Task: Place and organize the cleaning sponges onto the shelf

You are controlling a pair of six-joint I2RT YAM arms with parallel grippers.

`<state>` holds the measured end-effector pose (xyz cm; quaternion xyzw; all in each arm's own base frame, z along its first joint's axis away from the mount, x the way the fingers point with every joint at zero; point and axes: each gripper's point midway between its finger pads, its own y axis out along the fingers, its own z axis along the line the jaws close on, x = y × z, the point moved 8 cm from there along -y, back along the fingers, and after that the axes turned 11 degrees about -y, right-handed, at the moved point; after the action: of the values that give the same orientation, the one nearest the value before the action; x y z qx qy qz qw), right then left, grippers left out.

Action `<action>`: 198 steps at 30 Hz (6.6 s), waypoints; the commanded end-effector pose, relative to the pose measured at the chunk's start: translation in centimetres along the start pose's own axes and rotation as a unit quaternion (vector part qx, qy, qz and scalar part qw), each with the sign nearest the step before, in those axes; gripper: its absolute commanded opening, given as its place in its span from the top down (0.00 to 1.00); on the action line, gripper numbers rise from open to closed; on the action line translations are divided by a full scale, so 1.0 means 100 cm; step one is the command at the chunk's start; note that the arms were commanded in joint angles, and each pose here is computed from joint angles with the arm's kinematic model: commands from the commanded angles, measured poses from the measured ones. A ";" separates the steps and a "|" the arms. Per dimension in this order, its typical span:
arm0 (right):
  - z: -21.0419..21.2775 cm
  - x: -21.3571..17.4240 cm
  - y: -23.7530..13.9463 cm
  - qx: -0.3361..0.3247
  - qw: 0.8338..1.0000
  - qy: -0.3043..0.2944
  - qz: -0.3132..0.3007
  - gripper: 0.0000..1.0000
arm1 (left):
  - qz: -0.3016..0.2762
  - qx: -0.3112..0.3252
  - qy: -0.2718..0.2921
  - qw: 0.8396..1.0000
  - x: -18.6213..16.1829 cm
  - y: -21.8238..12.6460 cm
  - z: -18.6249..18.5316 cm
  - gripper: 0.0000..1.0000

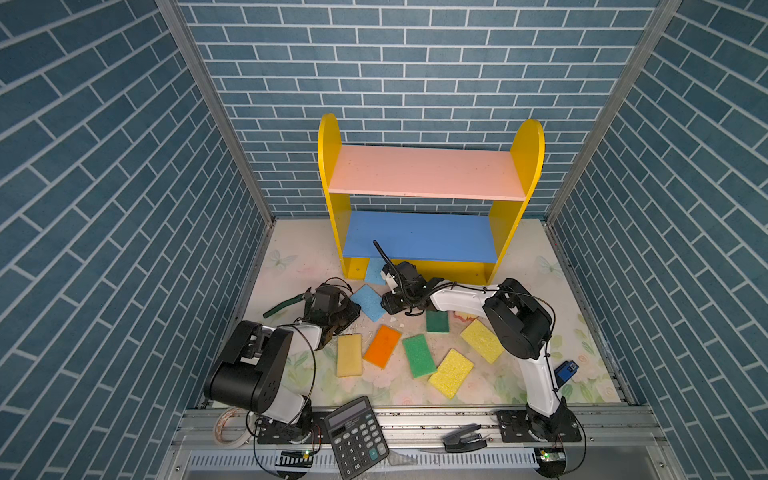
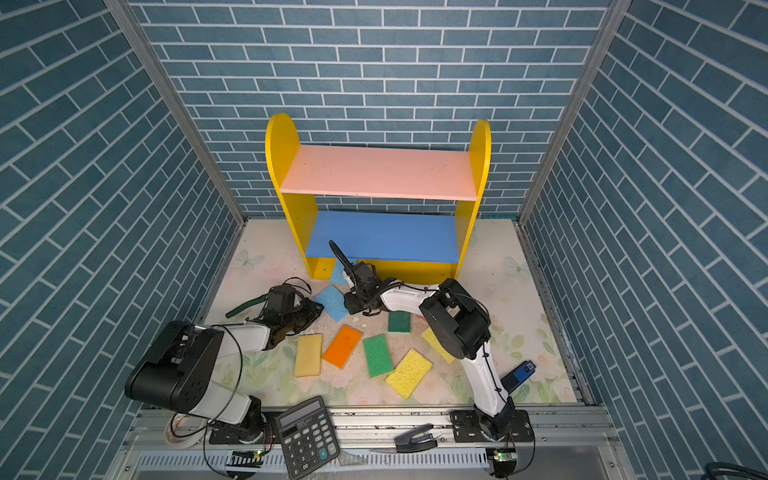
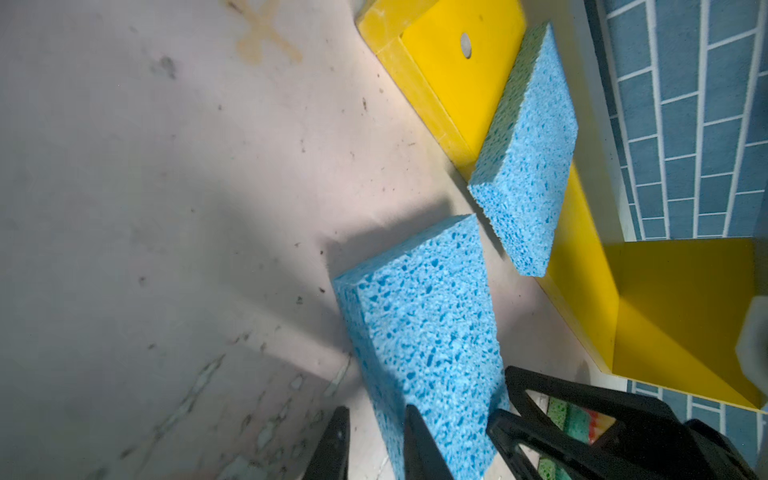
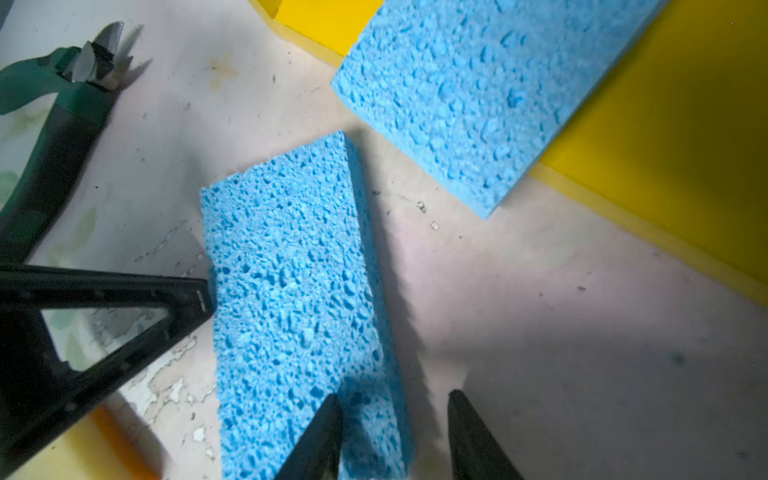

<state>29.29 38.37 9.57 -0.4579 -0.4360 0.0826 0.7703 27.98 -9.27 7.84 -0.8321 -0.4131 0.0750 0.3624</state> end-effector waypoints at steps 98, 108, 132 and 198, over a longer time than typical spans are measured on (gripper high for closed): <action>-0.090 -0.058 -0.148 -0.201 0.926 0.255 -0.194 0.70 | -0.065 -0.092 0.027 0.993 0.000 0.047 -0.041 1.00; -0.091 -0.060 -0.148 -0.208 0.931 0.239 -0.180 0.70 | -0.070 -0.132 0.017 0.989 0.004 0.069 -0.048 1.00; -0.092 -0.066 -0.138 -0.211 0.939 0.229 -0.146 0.71 | -0.077 -0.116 -0.003 0.990 0.000 0.104 -0.018 0.98; -0.057 -0.022 -0.051 -0.120 0.968 0.174 -0.134 1.00 | -0.180 0.031 0.139 0.973 -0.015 -0.117 -0.022 0.84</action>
<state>29.21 29.56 9.81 -0.5207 -0.3634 -0.1150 0.7639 20.82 -7.28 17.77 -0.7421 -0.5049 -0.1051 0.4281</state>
